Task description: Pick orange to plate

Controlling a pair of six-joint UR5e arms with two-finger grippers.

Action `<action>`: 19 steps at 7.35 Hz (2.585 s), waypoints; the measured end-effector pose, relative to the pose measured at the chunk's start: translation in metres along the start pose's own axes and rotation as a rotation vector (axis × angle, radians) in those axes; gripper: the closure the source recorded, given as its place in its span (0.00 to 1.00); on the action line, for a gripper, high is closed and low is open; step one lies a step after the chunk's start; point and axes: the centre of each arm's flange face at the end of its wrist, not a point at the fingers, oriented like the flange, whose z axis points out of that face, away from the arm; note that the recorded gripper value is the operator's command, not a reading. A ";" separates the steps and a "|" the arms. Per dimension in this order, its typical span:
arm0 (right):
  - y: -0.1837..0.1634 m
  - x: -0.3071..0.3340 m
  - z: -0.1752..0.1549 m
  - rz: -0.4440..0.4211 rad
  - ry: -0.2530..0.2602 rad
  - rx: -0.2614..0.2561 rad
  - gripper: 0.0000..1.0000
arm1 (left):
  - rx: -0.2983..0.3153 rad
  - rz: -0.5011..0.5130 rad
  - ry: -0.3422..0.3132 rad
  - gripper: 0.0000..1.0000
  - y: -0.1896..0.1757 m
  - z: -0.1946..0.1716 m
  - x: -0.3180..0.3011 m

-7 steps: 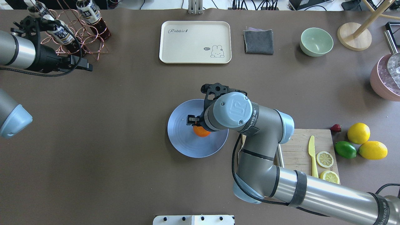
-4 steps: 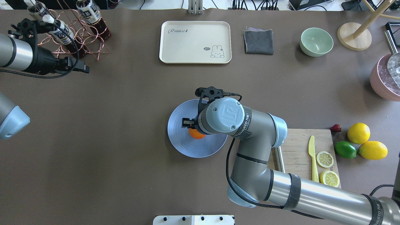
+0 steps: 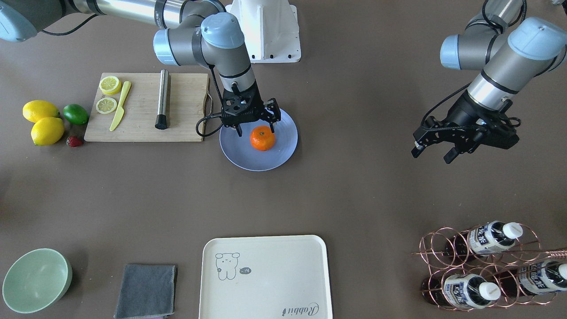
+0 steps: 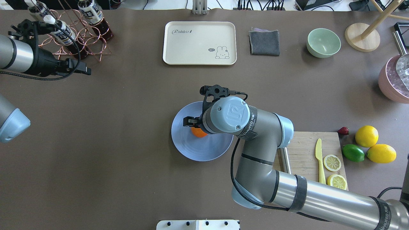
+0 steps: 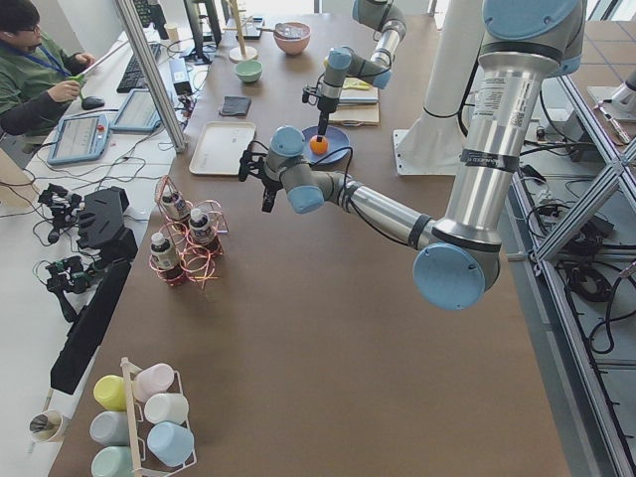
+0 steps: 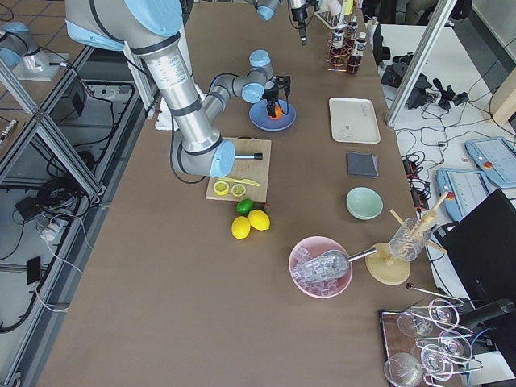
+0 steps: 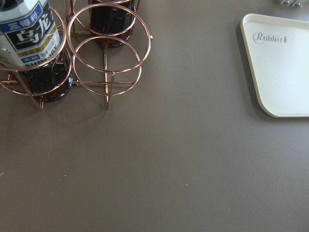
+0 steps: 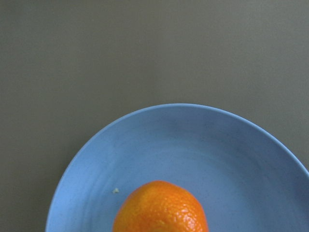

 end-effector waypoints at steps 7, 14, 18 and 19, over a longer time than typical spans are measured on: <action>-0.141 0.291 -0.123 -0.144 0.221 -0.163 0.00 | -0.094 0.315 -0.345 0.02 -0.015 -0.178 -0.266; -0.199 0.691 -0.259 -0.157 0.157 -0.206 0.00 | -0.172 0.225 -0.290 0.02 0.006 -0.202 -0.321; -0.175 0.741 -0.278 -0.101 0.161 -0.190 0.00 | -0.194 0.202 -0.275 0.02 0.012 -0.194 -0.334; -0.175 0.741 -0.279 -0.099 0.161 -0.189 0.00 | -0.199 0.195 -0.275 0.02 0.014 -0.192 -0.338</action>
